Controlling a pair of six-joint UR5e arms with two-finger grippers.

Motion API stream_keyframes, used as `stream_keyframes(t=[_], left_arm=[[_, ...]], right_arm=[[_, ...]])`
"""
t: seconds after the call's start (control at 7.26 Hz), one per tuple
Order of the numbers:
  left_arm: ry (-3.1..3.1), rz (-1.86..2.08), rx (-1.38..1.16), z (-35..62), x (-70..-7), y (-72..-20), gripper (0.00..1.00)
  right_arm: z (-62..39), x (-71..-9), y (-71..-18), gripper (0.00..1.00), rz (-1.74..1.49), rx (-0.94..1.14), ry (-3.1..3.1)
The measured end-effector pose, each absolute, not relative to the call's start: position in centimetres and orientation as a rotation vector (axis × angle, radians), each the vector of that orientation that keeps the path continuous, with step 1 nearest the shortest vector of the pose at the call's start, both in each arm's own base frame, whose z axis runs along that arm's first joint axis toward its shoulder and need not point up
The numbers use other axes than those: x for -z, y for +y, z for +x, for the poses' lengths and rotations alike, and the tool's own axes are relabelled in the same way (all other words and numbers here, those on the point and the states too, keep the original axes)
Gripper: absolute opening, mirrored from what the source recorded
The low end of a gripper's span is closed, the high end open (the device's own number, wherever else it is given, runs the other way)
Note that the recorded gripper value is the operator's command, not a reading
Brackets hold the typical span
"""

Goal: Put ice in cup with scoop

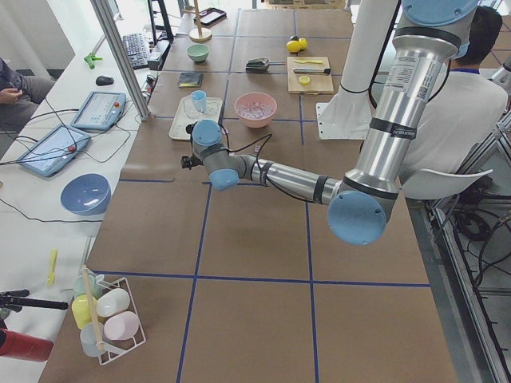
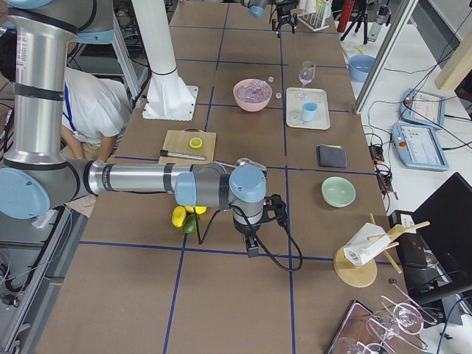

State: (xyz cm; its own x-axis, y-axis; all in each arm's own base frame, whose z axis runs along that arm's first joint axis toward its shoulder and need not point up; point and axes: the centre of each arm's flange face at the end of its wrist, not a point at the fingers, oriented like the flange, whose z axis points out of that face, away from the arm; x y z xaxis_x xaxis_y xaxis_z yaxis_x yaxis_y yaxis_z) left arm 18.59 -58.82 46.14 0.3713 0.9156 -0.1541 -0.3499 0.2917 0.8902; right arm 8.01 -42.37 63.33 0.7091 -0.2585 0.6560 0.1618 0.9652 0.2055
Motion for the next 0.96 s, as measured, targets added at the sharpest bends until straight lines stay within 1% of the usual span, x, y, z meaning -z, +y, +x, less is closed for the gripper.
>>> stream_keyframes(t=[0.28,0.55,0.69,0.96], left_arm=[[0.698,0.673,-0.819,9.1,-50.5,-60.6,1.0],[0.694,0.469,-0.557,-0.3,-54.4,-60.1,1.0],[0.703,0.375,-0.444,-3.3,-55.8,-59.6,1.0],[0.728,0.164,-0.3,-5.8,-58.5,-57.8,1.0]], right_arm=[[8.0,-63.5,-42.3,1.0,0.133,0.232,-0.747],[8.0,-63.8,-42.2,1.0,0.127,0.23,-0.747],[8.0,-64.1,-42.2,1.0,0.122,0.227,-0.748],[8.0,-64.1,-42.2,1.0,0.122,0.226,-0.748]])
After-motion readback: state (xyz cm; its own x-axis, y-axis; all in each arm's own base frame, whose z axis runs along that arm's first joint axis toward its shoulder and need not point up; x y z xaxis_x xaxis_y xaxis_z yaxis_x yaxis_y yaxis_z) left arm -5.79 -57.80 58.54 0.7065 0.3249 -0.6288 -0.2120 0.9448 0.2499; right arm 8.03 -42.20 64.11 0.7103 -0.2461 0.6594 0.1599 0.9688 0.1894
